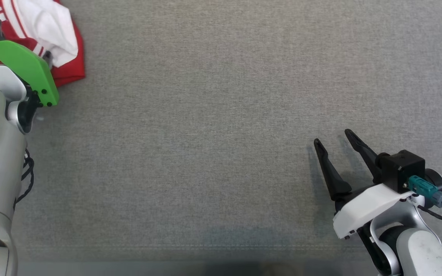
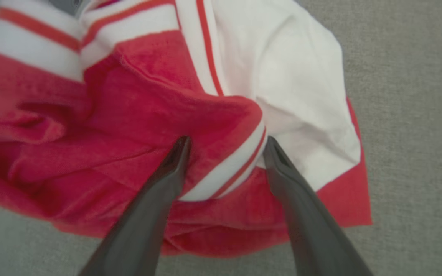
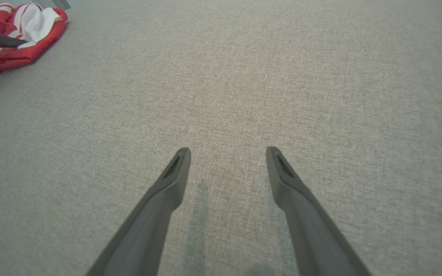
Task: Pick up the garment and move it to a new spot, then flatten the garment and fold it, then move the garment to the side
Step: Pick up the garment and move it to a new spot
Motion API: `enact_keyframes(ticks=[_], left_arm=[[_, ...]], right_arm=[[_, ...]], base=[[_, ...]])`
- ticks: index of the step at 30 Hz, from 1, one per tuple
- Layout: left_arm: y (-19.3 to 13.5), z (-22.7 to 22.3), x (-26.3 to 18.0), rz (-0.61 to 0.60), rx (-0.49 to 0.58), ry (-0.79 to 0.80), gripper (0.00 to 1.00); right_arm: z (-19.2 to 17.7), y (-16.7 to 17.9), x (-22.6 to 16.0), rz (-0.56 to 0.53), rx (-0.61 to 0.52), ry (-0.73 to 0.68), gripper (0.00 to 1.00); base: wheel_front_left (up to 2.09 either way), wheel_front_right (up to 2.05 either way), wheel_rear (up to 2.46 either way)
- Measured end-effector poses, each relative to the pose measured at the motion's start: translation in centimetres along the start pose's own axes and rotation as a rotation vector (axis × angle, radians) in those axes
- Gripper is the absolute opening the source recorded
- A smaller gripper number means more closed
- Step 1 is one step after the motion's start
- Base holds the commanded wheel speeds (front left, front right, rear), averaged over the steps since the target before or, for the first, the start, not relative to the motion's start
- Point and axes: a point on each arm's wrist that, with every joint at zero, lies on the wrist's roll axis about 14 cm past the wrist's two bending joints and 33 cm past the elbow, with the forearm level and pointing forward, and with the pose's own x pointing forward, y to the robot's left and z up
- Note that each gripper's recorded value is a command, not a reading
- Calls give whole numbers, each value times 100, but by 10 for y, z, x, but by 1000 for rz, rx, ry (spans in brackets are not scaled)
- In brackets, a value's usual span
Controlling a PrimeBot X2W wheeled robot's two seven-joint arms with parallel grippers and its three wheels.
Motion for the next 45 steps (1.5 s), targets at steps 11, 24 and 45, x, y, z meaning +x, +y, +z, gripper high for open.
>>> enact_keyframes(ticks=[11,24,45], left_arm=[[-3,27,-9,19,-1,-119,0],[-63,146,-121,-146,62,-556,0],[-301,178,-255,-727,85,-799,0]], right_arm=[[3,6,-7,1,7,-17,100],[35,20,-54,-13,44,-158,100],[63,-29,-148,-233,94,-362,100]], base=[[0,0,0],[0,0,0],[0,0,0]])
